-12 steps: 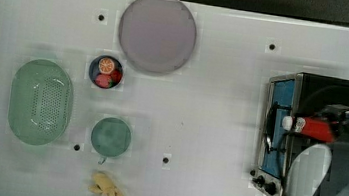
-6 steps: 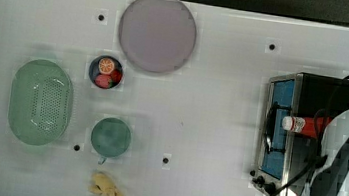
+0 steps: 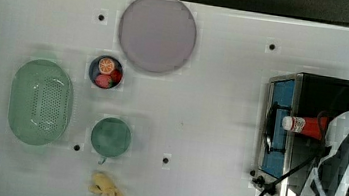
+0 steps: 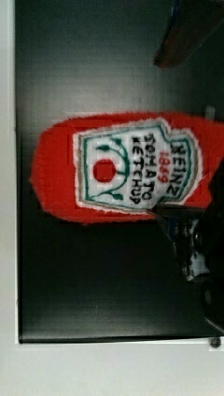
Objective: Pick Ketchup from oven and place it on table.
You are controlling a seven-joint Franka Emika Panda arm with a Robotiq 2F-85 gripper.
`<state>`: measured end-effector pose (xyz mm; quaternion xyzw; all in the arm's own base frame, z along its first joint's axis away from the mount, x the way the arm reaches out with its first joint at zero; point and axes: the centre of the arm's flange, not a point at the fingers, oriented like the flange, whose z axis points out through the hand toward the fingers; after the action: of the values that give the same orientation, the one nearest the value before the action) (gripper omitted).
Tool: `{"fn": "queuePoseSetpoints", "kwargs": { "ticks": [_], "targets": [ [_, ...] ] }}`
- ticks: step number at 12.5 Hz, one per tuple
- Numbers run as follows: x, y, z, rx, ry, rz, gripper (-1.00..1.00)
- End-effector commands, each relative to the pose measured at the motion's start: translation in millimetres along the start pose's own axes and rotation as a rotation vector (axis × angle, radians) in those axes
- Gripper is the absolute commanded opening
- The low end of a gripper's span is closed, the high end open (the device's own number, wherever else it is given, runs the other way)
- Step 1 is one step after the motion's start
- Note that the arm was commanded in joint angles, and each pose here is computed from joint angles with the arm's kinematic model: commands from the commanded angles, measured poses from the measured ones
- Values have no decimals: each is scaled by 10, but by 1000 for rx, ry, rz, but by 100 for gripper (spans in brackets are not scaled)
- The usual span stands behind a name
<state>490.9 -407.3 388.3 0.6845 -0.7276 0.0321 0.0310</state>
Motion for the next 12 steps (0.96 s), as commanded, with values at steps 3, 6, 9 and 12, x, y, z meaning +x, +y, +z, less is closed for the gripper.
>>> {"fn": "queuePoseSetpoints", "kwargs": {
  "ticks": [3, 6, 9, 12],
  "targets": [
    [63, -94, 194, 32, -11, 56, 100],
    [75, -101, 253, 31, -2, 56, 92],
    [82, -95, 260, 28, -3, 58, 27],
    [118, -81, 207, 35, 3, 63, 27]
  ]
}}
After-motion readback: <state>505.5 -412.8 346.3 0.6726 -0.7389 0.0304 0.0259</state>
